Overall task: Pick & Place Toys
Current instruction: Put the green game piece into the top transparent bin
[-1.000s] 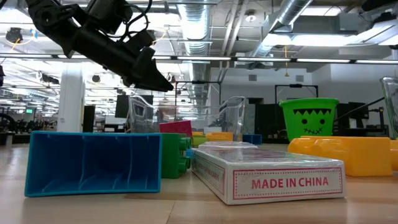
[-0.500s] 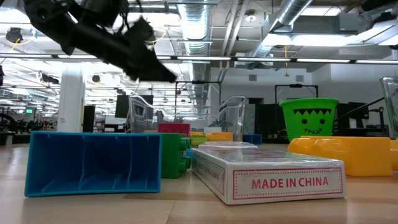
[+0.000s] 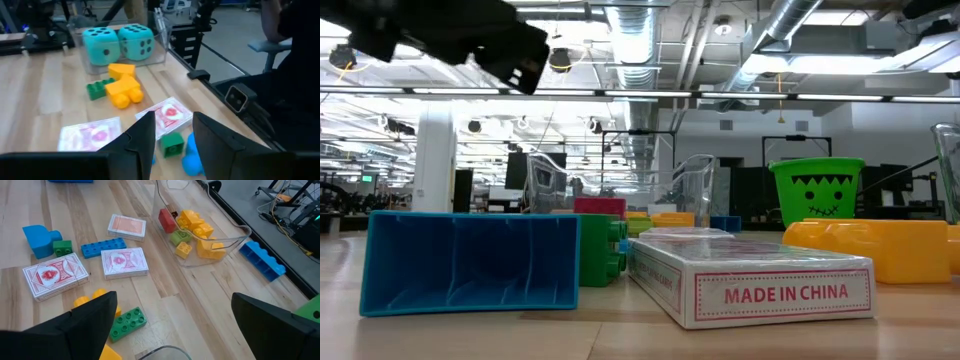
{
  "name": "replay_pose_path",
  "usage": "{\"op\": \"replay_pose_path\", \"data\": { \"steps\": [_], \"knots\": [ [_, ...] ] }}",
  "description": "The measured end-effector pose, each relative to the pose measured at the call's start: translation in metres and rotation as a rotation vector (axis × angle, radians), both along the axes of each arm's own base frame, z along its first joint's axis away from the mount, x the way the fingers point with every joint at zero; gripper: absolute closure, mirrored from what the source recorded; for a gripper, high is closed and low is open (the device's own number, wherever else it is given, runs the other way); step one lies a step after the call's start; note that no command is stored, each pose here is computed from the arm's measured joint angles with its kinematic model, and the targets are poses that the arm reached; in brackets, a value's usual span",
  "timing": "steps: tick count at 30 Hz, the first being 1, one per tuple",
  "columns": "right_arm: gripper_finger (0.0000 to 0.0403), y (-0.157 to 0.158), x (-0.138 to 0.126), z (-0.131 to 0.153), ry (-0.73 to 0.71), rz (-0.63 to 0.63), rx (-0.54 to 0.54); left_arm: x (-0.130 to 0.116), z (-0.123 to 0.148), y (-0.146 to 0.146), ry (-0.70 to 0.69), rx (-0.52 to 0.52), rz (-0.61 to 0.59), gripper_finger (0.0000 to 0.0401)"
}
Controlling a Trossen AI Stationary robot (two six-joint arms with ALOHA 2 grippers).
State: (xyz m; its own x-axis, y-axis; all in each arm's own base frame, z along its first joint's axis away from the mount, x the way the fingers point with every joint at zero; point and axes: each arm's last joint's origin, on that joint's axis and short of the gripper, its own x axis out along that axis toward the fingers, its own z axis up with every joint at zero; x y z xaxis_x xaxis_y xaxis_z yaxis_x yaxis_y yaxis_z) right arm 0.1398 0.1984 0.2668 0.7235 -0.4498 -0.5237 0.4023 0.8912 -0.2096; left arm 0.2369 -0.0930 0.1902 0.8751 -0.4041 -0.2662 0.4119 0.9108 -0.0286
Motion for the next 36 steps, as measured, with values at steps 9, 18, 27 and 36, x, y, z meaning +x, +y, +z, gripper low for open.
{"op": "replay_pose_path", "data": {
  "steps": [9,18,27,36],
  "knots": [
    [0.0019,0.000,0.000,0.000,-0.003,0.000,0.005,0.010,-0.017,-0.020,-0.063,-0.005,0.016,0.0254],
    [0.0019,0.001,0.000,0.000,0.000,0.003,0.007,0.014,-0.029,-0.022,-0.027,-0.011,0.022,0.0237],
    [0.0019,0.001,0.000,0.000,0.001,0.003,0.007,0.018,-0.024,-0.022,-0.029,-0.050,0.095,0.0234],
    [0.0019,0.001,0.000,0.000,0.000,0.002,0.007,0.039,-0.035,-0.036,0.158,0.029,0.039,0.0208]
  ]
}}
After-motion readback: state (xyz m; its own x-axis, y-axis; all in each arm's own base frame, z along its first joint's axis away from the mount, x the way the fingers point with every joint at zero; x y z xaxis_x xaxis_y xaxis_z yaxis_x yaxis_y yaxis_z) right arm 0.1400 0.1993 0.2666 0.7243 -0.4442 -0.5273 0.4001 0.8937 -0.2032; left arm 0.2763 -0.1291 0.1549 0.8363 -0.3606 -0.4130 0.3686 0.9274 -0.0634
